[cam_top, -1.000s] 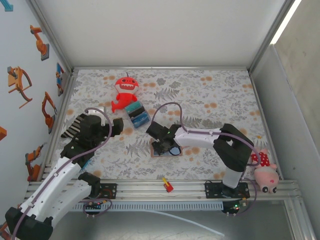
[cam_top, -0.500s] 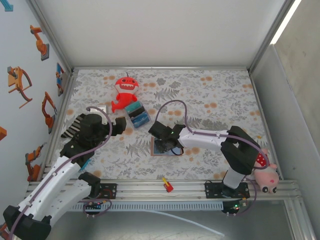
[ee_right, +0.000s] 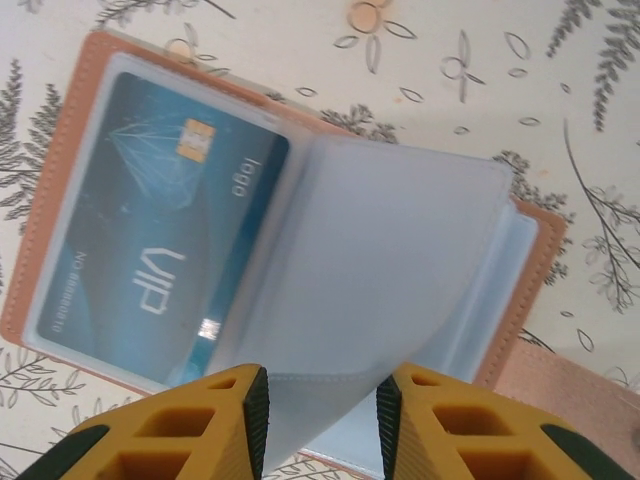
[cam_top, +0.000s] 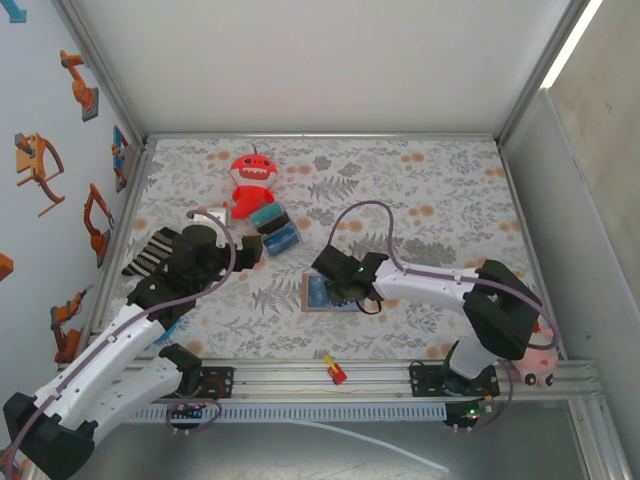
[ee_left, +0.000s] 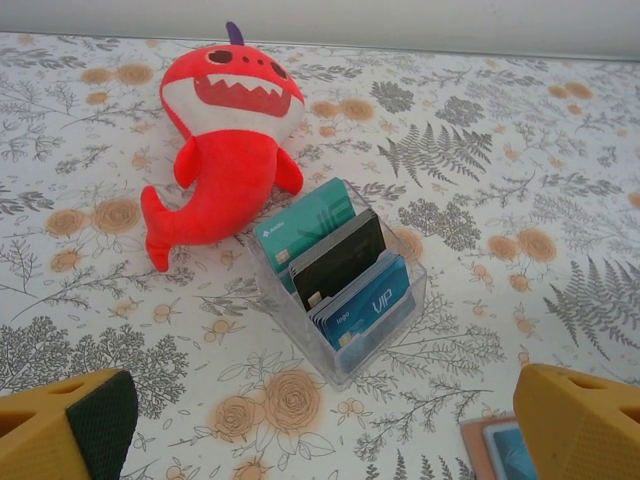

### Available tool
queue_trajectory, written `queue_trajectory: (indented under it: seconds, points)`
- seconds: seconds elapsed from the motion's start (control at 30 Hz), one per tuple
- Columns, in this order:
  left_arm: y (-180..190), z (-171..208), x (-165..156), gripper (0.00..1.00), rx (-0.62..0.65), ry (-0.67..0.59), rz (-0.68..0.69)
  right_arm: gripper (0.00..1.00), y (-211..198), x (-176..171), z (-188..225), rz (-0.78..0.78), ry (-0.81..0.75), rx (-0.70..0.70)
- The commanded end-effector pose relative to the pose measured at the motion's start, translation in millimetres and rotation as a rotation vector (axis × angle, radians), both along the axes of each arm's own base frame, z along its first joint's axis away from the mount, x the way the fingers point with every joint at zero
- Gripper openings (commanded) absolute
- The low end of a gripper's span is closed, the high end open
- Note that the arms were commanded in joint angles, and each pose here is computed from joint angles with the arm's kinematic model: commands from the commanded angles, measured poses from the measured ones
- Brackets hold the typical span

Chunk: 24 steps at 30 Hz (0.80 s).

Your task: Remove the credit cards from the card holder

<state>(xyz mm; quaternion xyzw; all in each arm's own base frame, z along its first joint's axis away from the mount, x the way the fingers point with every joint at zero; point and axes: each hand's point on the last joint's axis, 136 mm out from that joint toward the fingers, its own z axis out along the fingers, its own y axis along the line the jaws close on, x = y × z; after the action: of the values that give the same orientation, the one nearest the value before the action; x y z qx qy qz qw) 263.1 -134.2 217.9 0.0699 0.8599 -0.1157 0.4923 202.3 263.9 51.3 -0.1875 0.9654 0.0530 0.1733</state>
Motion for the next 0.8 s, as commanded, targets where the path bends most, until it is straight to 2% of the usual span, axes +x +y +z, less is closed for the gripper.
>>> queue_trajectory:
  seconds: [0.0,0.27,0.43,0.77]
  points:
    - [-5,14,4,0.97,0.037,-0.054,-0.012,0.34,-18,-1,0,-0.064,-0.004,-0.012]
    - [-14,2,5,0.97,0.087,-0.031,-0.037,0.34,-26,-8,-18,-0.124,0.06,0.073]
    - [-19,-3,4,0.97,0.107,-0.023,-0.056,0.32,-33,-4,-27,-0.151,0.078,0.077]
    - [-28,-20,1,0.97,0.146,0.007,-0.073,0.27,-46,6,-24,-0.178,0.087,0.119]
